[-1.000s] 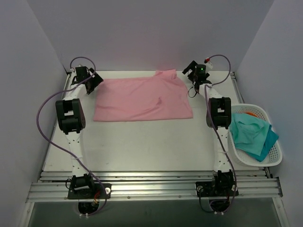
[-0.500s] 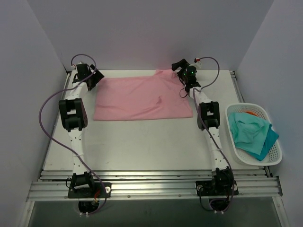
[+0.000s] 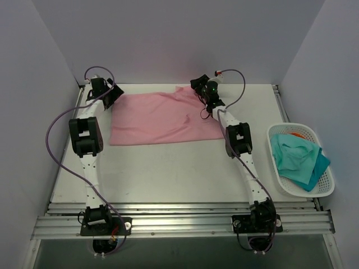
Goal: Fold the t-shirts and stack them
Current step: Fold the tshirt
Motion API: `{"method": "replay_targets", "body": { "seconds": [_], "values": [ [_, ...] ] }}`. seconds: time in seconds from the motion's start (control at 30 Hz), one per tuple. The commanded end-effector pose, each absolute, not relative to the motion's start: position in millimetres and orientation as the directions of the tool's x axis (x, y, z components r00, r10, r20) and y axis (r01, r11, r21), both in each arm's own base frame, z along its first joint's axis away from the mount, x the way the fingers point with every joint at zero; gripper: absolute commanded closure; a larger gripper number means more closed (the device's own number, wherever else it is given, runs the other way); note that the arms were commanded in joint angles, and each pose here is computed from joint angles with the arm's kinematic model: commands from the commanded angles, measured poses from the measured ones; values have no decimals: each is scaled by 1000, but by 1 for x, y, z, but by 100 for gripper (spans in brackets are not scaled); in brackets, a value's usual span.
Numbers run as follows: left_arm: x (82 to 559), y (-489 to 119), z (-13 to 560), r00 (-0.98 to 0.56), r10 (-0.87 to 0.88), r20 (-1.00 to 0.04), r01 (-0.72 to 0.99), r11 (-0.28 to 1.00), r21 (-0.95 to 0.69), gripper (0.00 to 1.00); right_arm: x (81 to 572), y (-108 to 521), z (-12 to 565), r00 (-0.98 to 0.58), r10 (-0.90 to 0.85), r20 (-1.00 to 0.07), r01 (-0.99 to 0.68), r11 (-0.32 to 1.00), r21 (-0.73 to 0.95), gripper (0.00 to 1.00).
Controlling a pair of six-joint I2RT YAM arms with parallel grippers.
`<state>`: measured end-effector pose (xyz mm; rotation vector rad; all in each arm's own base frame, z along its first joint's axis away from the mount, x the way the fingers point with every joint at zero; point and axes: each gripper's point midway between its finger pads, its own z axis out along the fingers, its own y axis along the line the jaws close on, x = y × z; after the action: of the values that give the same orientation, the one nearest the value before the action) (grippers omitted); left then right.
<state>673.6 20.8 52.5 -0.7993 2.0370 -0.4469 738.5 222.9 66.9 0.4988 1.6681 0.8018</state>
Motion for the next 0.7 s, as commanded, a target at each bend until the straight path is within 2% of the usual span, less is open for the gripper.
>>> {"method": "replay_targets", "body": {
  "seconds": [0.0,0.03,0.07,0.13,0.17,0.2,0.43,0.5,0.53,0.57,0.67],
  "values": [
    [667,18,70,-417,-678,-605,-352,734,-580,4,747,214,91,-172,711,-682,-113,674,730,56],
    [668,17,70,-420,-676,-606,-347,736,-581,4,747,212,91,-172,709,-683,-106,676,729,62],
    [667,19,66,-425,-675,-603,-353,737,-576,4,746,211,89,-174,708,-685,-100,679,727,74],
    [668,20,65,-426,-673,-605,-352,739,-574,4,747,208,88,-172,707,-686,-98,680,726,86],
    [668,21,61,-431,-674,-600,-359,738,-572,4,747,207,88,-170,707,-687,-97,682,725,97],
    [668,21,60,-431,-676,-598,-360,736,-573,4,748,206,88,-169,707,-687,-96,682,725,100],
    [667,27,55,-429,-679,-595,-367,734,-572,4,749,191,94,-168,697,-697,-65,698,713,100],
    [667,28,56,-429,-677,-598,-366,735,-571,4,747,179,90,-185,688,-702,-27,710,704,62],
    [666,28,54,-432,-679,-594,-368,734,-571,4,746,176,107,-177,686,-706,-33,713,701,42],
    [665,29,55,-427,-679,-597,-368,734,-571,4,744,172,111,-179,666,-724,-23,733,680,10],
    [666,26,56,-425,-683,-593,-358,729,-583,4,735,167,129,-201,610,-767,10,784,621,4]
  ]
}}
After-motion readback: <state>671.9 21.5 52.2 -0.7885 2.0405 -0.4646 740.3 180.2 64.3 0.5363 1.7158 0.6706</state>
